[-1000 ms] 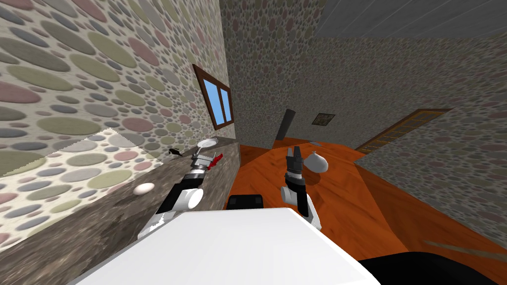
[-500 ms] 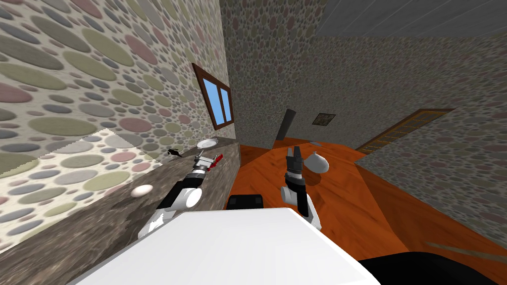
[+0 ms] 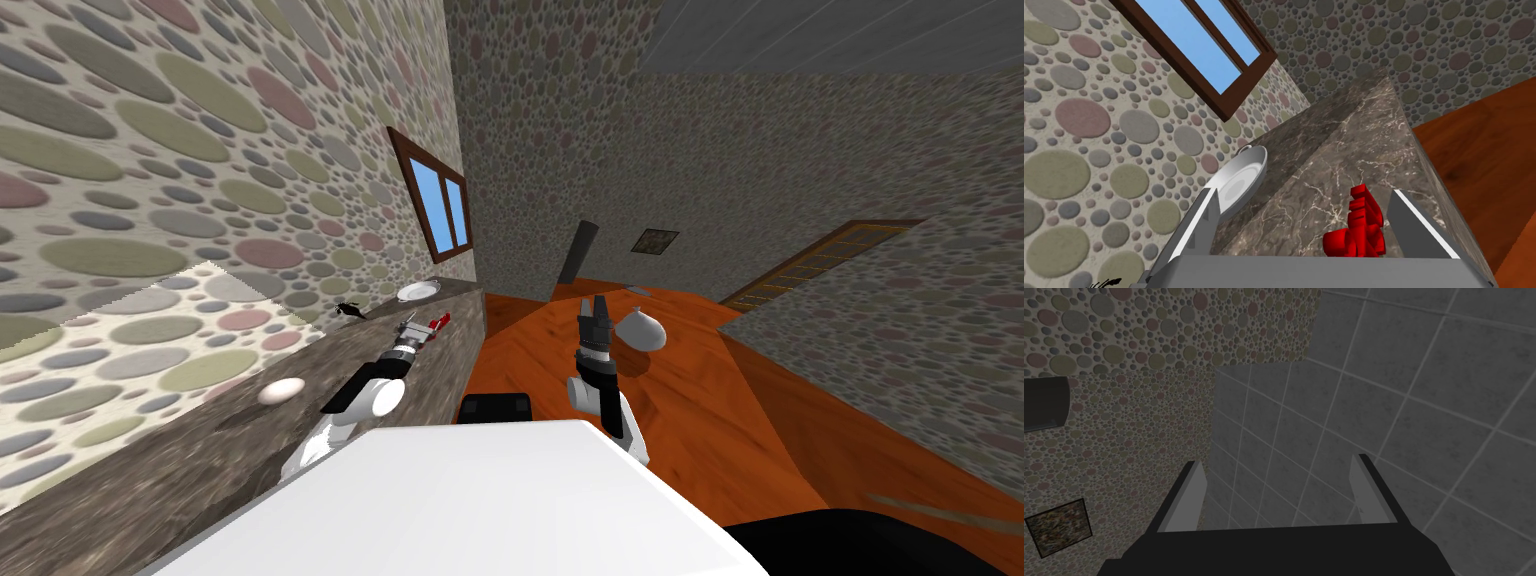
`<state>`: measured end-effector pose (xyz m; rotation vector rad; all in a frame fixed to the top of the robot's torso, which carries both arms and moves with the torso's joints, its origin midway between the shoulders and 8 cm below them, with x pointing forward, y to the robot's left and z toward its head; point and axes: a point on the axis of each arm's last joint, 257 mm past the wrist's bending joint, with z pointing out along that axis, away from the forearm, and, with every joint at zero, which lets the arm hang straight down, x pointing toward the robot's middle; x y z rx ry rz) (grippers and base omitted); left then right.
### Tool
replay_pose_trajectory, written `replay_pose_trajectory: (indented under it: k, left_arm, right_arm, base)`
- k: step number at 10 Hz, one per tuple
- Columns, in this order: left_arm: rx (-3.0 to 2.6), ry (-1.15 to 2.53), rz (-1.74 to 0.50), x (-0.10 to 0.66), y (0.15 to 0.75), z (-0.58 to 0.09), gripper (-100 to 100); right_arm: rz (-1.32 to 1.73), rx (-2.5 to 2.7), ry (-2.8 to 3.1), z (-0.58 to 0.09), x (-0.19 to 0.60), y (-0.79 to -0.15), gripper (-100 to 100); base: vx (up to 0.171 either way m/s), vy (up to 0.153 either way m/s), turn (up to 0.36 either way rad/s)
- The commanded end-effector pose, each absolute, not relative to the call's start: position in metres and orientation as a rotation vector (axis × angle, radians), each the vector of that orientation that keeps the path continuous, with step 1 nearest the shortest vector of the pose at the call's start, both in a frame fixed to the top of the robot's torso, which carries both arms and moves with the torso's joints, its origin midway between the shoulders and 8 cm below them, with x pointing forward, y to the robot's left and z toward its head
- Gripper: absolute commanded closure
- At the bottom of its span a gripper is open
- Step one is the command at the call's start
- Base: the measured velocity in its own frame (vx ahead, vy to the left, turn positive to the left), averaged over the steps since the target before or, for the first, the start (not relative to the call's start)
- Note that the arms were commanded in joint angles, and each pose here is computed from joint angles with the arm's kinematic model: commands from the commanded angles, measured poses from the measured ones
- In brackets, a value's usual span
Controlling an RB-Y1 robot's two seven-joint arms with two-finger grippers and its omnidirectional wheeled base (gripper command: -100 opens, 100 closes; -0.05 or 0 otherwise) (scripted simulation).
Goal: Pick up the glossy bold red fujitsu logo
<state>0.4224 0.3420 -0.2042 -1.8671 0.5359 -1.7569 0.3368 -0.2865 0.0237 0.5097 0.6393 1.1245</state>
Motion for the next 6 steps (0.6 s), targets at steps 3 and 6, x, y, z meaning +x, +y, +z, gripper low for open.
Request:
replay_pose_trajectory:
  k: [3,6]
  left_arm:
    - [-2.046,0.49,-1.742,0.42,0.347,-0.241,-100]
    - [-2.154,0.458,-1.728,0.418,0.35,-0.261,-100]
  right_arm:
    - [1.124,0.51,0.639,0.024,0.337,-0.286,0]
    - [1.125,0.51,0.639,0.024,0.337,-0.286,0]
  base:
    - [0.025,0.012,0.001]
    - [0.019,0.01,0.001]
